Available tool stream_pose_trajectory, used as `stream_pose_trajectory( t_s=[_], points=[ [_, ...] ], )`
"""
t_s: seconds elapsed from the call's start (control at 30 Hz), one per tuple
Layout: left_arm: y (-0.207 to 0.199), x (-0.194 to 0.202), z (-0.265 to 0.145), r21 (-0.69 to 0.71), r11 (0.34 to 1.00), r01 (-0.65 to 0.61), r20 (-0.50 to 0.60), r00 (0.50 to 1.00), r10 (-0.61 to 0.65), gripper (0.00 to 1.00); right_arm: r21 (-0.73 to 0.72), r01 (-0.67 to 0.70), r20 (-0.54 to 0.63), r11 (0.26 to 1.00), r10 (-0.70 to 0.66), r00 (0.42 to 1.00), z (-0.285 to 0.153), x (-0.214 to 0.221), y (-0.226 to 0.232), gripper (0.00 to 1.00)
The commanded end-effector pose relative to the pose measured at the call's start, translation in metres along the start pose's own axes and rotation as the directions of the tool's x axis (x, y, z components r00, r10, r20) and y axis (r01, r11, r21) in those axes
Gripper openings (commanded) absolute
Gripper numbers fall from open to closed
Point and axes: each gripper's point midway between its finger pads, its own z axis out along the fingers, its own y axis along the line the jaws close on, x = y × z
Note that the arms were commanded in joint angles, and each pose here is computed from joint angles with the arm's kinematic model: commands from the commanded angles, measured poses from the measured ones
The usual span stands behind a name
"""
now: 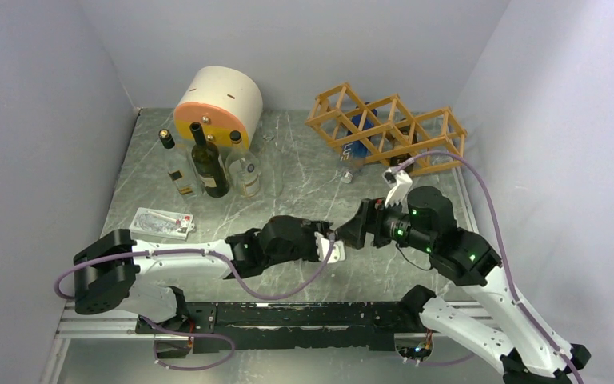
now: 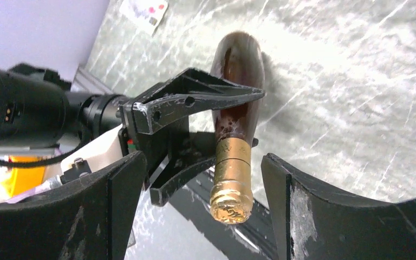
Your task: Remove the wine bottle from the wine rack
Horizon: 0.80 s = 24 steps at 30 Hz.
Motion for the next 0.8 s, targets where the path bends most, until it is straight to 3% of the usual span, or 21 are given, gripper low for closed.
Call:
stream_pose_trajectory(
  t_s=[0.0,0.13,0.4,0.53,0.77],
  points=[
    [0.05,-0.03,-0.002,-0.146,0.957,0.25,0.088,0.967,-0.239,0.07,0.058,-0.041,0.124,0.997,0.033,0.992,0.015,-0.03,-0.006,0.81],
    [0.067,-0.026,-0.004,-0.186,0.915,0.358,0.103,0.933,-0.344,0.07,0.084,-0.059,0.168,0.995,0.044,0.985,0.034,-0.041,-0.014,0.79],
    [0.088,-0.02,-0.011,-0.237,0.863,0.445,0.122,0.895,-0.428,0.07,0.133,-0.11,0.255,0.985,0.073,0.964,0.054,-0.063,-0.023,0.77],
    [0.098,-0.018,-0.012,-0.235,0.837,0.494,0.132,0.869,-0.476,0.07,0.086,-0.125,0.265,0.988,0.098,0.959,0.071,-0.061,-0.022,0.72],
    [0.1,-0.017,-0.012,-0.22,0.834,0.506,0.129,0.863,-0.489,0.07,0.111,-0.129,0.265,0.985,0.096,0.96,0.1,-0.069,-0.027,0.66]
  ],
)
